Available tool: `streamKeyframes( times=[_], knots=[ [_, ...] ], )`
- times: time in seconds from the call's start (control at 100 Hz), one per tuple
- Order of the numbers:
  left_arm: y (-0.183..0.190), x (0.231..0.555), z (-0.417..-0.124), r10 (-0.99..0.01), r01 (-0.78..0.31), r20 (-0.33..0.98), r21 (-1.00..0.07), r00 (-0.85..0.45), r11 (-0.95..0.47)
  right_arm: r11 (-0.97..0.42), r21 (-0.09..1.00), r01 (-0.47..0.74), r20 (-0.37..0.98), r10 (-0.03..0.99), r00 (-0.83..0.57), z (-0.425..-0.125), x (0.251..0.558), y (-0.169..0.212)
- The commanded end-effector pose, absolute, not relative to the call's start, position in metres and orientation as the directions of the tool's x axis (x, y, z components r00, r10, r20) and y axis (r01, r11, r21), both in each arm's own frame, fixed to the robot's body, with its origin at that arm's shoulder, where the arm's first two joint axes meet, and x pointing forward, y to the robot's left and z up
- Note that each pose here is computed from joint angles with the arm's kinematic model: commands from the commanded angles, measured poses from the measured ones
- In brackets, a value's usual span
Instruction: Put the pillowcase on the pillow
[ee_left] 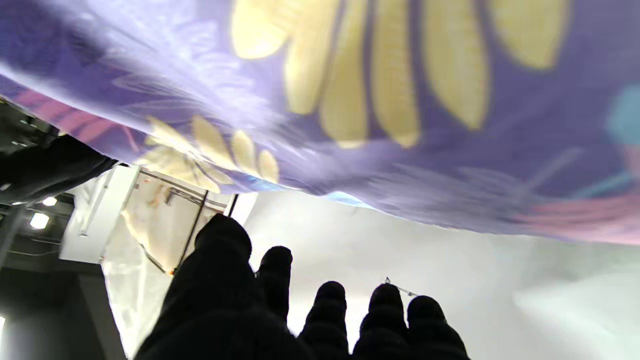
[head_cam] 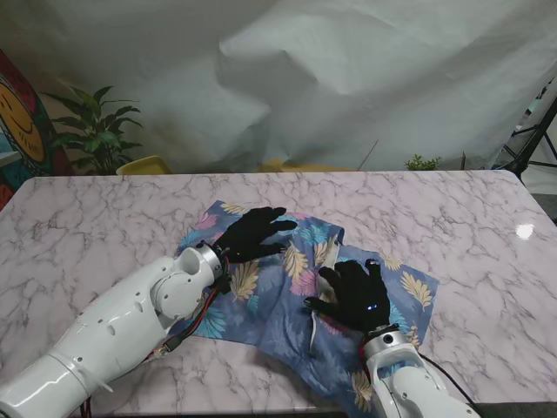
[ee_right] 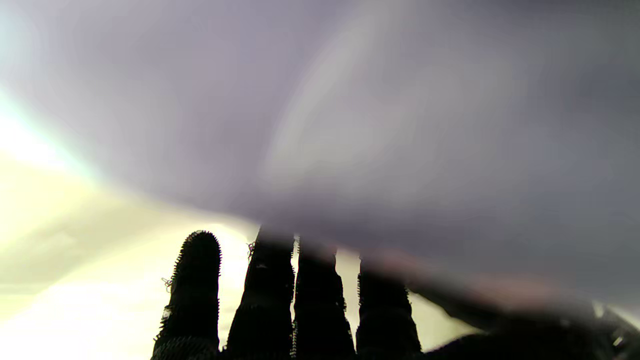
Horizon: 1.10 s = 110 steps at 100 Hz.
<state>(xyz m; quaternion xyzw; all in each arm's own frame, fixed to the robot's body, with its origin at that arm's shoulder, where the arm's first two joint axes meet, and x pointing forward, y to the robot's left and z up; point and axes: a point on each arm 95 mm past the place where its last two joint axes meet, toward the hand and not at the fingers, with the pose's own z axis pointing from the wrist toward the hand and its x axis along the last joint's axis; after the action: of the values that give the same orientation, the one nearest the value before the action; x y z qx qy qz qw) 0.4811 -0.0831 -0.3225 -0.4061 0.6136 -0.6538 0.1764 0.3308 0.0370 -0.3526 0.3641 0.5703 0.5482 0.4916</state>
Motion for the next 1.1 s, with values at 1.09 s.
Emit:
streamKeyframes(
  times=[1.09],
  knots=[
    [-0.003,0.441,-0.347,-0.885,-0.202,0.383,-0.919,-0.263,-0.338,-0.227,0.924,-0.309,0.194,0.972,-0.136,-0.315,0.391,-0.026]
  ],
)
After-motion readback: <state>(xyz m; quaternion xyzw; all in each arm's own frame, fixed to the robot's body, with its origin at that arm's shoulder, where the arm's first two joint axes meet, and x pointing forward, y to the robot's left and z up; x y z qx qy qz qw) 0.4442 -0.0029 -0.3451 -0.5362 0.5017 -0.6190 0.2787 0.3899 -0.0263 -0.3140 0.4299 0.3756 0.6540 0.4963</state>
